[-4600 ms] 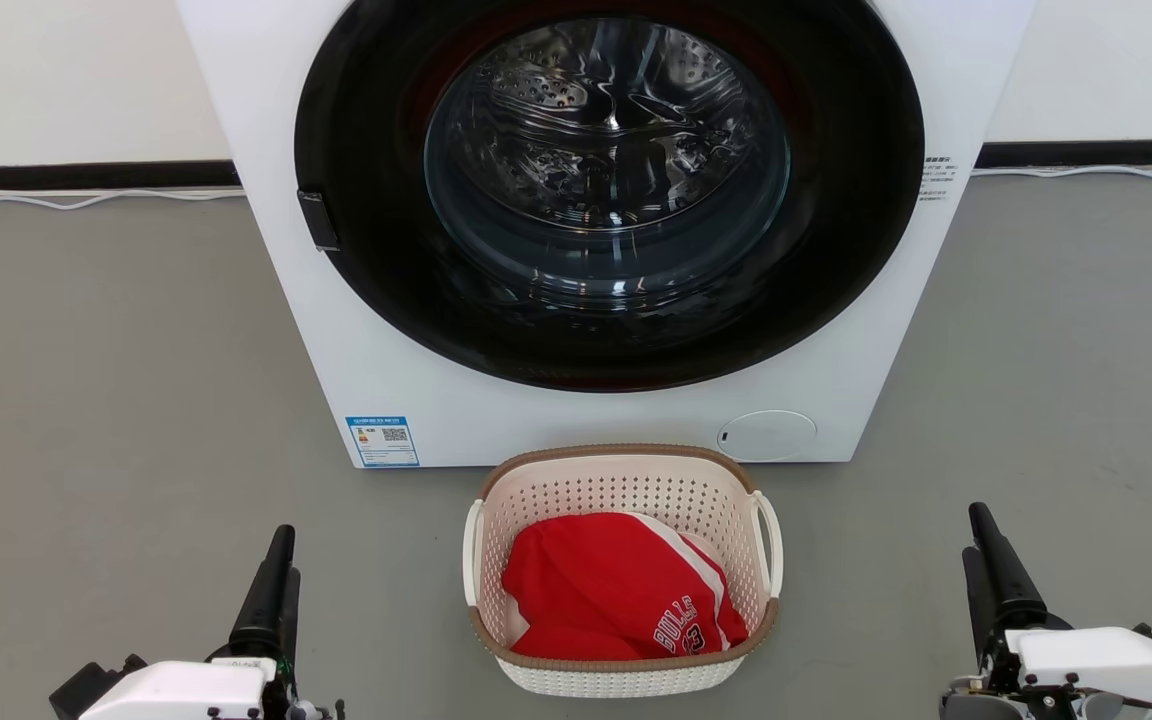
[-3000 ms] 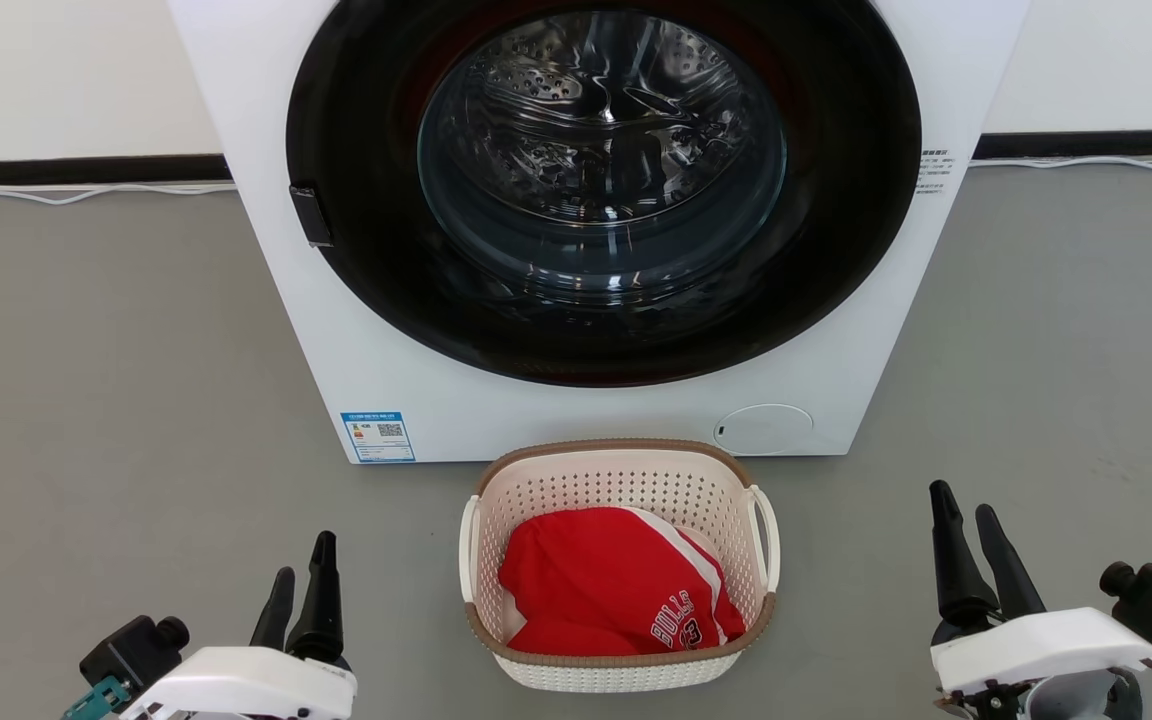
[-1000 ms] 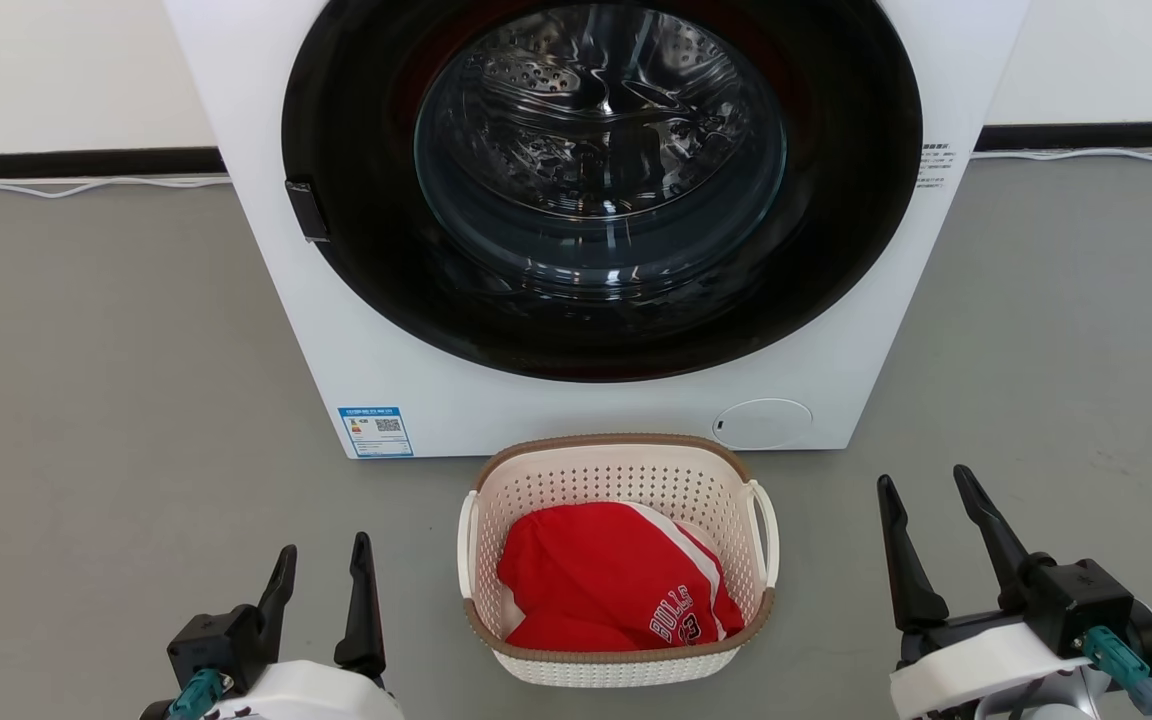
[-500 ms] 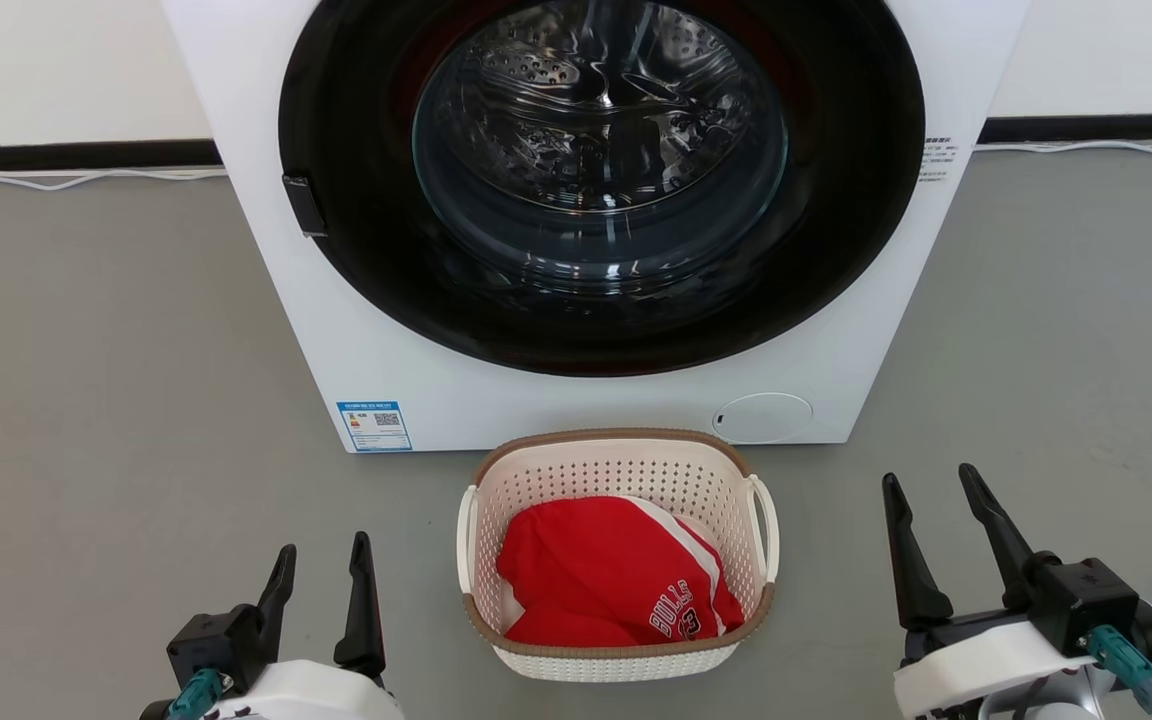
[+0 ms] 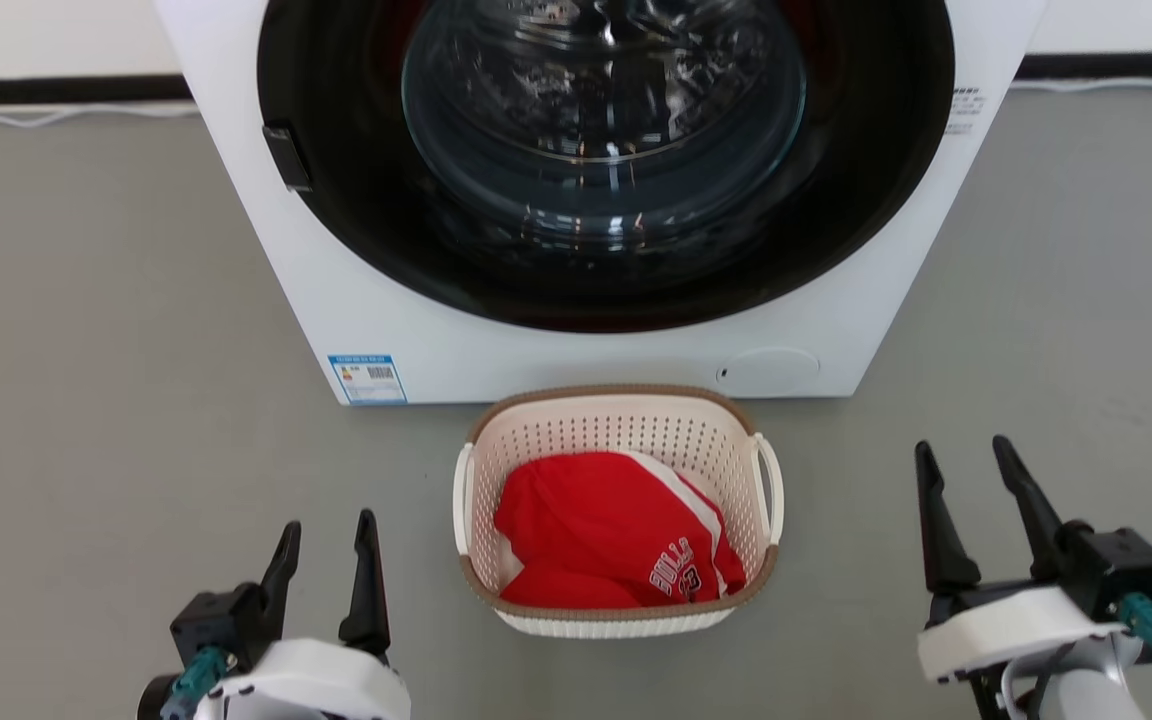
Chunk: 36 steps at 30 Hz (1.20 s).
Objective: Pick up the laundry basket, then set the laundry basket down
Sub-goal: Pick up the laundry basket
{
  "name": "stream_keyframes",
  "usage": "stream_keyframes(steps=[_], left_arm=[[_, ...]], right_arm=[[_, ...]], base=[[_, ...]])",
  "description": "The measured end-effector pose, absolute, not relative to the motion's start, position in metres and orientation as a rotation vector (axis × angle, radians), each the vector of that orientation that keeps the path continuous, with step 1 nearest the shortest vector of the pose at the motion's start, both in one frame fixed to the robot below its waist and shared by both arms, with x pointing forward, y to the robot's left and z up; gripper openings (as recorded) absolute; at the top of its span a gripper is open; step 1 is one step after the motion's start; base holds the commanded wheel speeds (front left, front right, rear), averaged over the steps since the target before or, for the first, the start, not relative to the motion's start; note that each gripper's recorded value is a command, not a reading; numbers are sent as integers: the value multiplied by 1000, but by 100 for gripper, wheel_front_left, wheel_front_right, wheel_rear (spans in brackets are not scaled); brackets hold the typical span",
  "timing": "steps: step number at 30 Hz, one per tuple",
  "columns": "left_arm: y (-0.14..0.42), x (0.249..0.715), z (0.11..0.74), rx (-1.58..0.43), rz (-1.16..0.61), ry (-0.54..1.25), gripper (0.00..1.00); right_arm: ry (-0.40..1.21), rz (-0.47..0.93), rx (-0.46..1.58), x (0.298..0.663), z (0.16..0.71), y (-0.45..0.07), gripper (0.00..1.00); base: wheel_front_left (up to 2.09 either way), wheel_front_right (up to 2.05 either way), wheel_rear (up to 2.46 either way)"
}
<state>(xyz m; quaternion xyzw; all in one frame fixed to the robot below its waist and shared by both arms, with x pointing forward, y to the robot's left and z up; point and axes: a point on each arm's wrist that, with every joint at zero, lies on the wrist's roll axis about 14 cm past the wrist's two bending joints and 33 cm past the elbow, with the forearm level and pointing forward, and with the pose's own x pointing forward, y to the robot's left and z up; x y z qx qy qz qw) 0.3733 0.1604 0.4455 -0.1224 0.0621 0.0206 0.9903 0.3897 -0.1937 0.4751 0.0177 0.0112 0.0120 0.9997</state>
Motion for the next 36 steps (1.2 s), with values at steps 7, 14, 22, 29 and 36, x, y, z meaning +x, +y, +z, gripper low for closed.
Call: stream_keyframes(steps=[7,14,22,29,36], left_arm=[[151,399,435,-244,18,152,100],[139,424,410,-232,-14,218,100],[126,449,375,-221,-45,313,100],[114,474,335,-223,-68,414,100],[106,503,296,-209,-74,486,100]], right_arm=[[81,-4,46,414,454,-201,100],[155,0,56,438,425,-198,100],[289,0,71,455,377,-195,100],[397,15,78,474,334,-189,100],[505,28,76,496,286,-187,100]], base=[[0,0,0],[0,0,0],[0,0,0],[0,0,0],[0,0,0]])
